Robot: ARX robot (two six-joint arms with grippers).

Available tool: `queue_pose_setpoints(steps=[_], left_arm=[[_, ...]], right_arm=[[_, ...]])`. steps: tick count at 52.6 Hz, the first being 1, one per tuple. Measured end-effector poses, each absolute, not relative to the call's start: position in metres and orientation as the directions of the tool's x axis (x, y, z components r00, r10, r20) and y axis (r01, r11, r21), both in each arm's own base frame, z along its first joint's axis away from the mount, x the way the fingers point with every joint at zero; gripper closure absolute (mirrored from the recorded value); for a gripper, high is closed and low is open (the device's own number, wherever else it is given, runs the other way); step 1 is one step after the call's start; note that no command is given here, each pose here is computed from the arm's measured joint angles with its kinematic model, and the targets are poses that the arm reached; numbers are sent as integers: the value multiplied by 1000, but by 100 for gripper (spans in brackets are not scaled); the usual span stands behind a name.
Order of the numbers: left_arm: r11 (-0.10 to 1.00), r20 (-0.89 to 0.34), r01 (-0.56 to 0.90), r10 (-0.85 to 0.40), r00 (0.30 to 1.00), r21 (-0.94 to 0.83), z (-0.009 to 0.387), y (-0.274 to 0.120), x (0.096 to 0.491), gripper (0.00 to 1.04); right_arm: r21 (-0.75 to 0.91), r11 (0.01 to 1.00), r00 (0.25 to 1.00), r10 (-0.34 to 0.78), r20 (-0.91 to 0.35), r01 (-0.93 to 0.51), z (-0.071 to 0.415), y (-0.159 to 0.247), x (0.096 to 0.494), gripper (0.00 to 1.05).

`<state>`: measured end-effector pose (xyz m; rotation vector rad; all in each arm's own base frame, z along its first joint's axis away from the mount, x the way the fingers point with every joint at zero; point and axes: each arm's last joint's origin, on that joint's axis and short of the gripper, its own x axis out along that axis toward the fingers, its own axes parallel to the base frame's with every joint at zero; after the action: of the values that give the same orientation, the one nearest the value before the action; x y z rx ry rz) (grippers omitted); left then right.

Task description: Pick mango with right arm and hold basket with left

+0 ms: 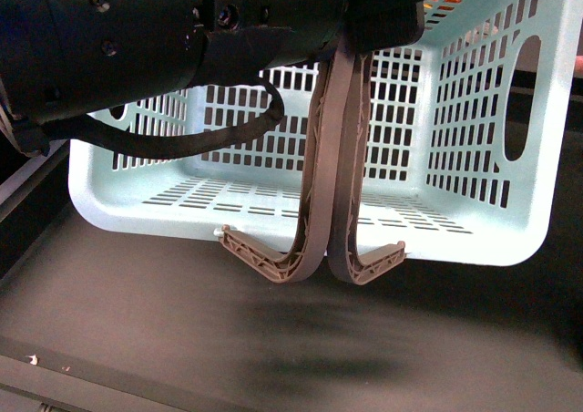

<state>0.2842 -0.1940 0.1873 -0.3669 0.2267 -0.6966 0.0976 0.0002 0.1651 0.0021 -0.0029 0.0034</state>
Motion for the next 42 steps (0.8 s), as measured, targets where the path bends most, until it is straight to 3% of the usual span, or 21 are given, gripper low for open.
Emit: queue_pose_setpoints(steps=[42], left_arm=[[705, -81, 593, -667, 740, -389, 185, -195, 282, 96]], right_arm=[[2, 1000, 1000, 3, 3, -3, 165, 0, 98, 8]])
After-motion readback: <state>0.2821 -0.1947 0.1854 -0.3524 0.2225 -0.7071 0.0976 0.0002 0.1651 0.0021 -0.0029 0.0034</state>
